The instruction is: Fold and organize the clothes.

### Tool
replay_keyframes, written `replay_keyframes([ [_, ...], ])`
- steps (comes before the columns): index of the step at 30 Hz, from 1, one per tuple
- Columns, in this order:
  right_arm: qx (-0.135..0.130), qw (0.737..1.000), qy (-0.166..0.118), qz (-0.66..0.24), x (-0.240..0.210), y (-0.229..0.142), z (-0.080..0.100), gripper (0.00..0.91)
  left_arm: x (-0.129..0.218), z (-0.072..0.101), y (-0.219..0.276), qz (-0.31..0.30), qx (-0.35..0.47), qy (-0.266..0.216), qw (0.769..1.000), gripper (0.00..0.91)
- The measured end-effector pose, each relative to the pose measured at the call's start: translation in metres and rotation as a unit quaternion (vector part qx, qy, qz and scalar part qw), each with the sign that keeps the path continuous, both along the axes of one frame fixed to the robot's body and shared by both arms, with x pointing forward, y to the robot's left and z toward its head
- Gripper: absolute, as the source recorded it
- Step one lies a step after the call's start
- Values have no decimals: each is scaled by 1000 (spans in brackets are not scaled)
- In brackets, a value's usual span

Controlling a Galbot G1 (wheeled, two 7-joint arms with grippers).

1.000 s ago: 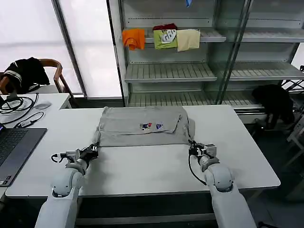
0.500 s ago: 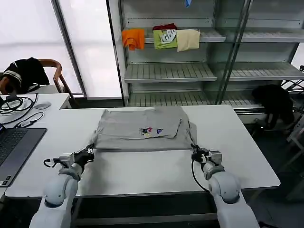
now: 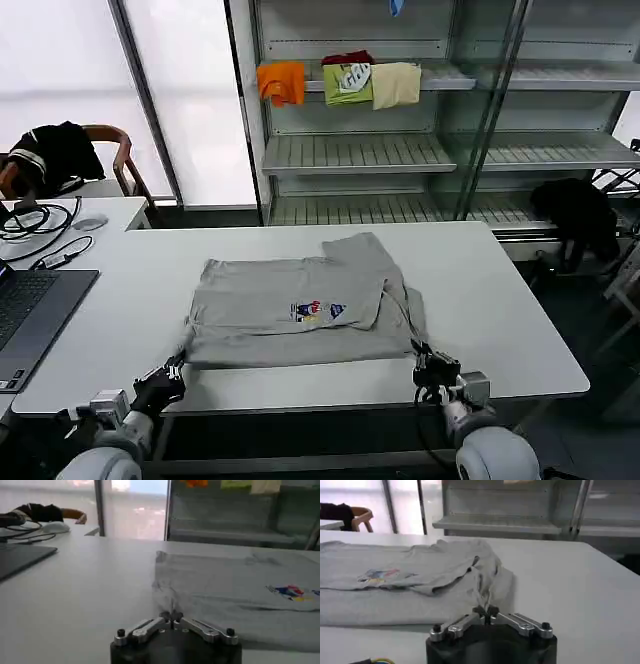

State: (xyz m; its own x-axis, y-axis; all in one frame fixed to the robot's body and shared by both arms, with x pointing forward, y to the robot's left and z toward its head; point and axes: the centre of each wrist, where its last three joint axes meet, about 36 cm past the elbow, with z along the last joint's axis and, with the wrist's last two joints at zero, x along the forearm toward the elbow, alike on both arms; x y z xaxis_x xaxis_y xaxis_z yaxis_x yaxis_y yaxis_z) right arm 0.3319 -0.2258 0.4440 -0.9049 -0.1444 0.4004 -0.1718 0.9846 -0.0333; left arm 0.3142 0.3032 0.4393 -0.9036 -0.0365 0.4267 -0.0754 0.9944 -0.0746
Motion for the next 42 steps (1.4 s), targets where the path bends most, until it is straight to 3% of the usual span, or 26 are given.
replay_keyframes([
  [14,-9,1000,15,4,-35,6,4,0,-31,8,-5,52,9,9,999,10],
  [15,-10,1000,16,5,-36,7,3,615,-32,8,-5,54,9,10,998,171],
  [16,-11,1000,18,5,-38,8,3,907,-33,8,-5,55,10,11,998,615],
  [17,-11,1000,20,5,-39,8,2,907,-34,8,-6,57,11,12,998,907],
  [28,10,1000,1,1,-41,12,13,907,-35,18,-13,75,29,-7,997,907],
  [35,28,999,-42,4,-30,14,34,907,-30,33,-9,78,46,-42,995,907],
  [42,47,995,-89,20,20,18,48,907,-1,43,-5,39,41,-91,994,907],
])
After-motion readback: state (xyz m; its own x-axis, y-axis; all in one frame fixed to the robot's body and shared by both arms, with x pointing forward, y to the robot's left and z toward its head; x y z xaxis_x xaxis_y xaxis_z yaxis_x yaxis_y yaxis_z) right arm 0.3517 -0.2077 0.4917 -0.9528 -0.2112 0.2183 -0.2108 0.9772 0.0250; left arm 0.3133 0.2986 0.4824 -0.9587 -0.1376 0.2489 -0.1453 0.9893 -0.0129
